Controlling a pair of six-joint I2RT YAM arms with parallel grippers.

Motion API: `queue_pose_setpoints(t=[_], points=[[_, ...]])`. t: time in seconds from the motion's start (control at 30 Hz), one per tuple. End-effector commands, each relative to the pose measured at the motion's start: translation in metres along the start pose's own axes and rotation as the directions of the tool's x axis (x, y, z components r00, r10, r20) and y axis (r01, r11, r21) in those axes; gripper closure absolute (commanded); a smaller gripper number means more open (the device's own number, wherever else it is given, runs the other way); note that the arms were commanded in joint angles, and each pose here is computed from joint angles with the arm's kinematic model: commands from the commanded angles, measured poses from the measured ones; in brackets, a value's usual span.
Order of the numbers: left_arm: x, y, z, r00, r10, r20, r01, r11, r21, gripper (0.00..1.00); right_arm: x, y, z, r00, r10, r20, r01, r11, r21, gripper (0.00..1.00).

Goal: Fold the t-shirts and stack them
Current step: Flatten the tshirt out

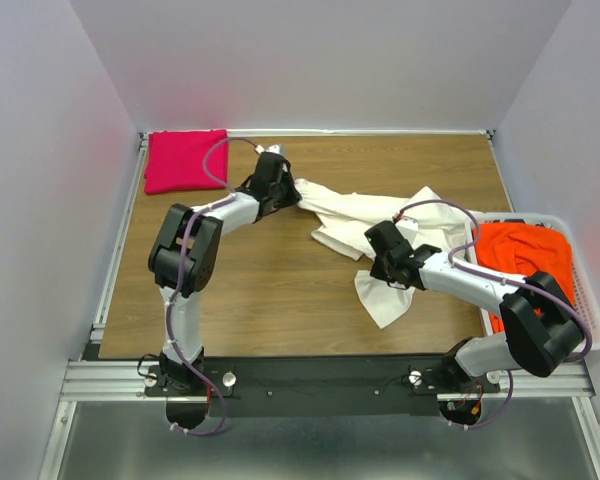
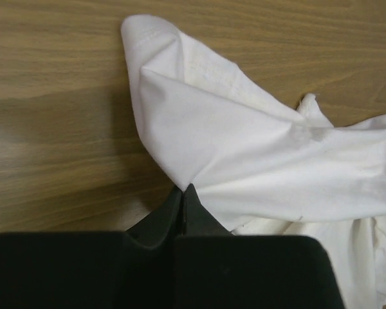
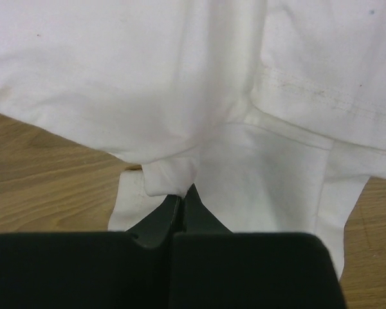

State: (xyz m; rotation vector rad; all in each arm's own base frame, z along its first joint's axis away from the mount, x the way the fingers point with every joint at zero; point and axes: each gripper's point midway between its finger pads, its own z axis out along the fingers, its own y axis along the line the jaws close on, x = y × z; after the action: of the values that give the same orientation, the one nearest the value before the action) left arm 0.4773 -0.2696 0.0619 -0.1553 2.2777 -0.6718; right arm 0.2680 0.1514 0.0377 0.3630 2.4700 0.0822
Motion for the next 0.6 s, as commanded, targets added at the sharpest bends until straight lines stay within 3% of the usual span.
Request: queue_pose_setpoints(t=[0.0, 0.2, 0.47, 0.57], points=[[-0.083, 0.01, -0.056, 0.985, -0.035, 0.168, 0.037, 0.999, -0.006, 1.0, 0.018, 0.001, -0.004, 0.997, -0.03, -0.07, 0.028, 0.999, -0.034, 1.0], [-0.125, 0.041, -0.114, 0.961, -0.05, 0.271, 0.072, 0.995, -0.072, 1.0, 0.048, 0.006, -0.012, 0.982, -0.107, -0.156, 0.09, 0.99, -0.111, 1.0], [-0.106, 0.07, -0.155, 0.956, -0.083, 0.282, 0.116, 0.988, -0.105, 1.0, 0.105, 0.022, -0.02, 0.941, -0.24, -0.237, 0.208, 0.966, -0.152, 0.99], [-0.091, 0.081, -0.165, 0.955, -0.103, 0.28, 0.142, 0.983, -0.12, 1.0, 0.093, 0.032, -0.026, 0.96, -0.2, -0.197, 0.17, 0.972, -0.16, 0.75]])
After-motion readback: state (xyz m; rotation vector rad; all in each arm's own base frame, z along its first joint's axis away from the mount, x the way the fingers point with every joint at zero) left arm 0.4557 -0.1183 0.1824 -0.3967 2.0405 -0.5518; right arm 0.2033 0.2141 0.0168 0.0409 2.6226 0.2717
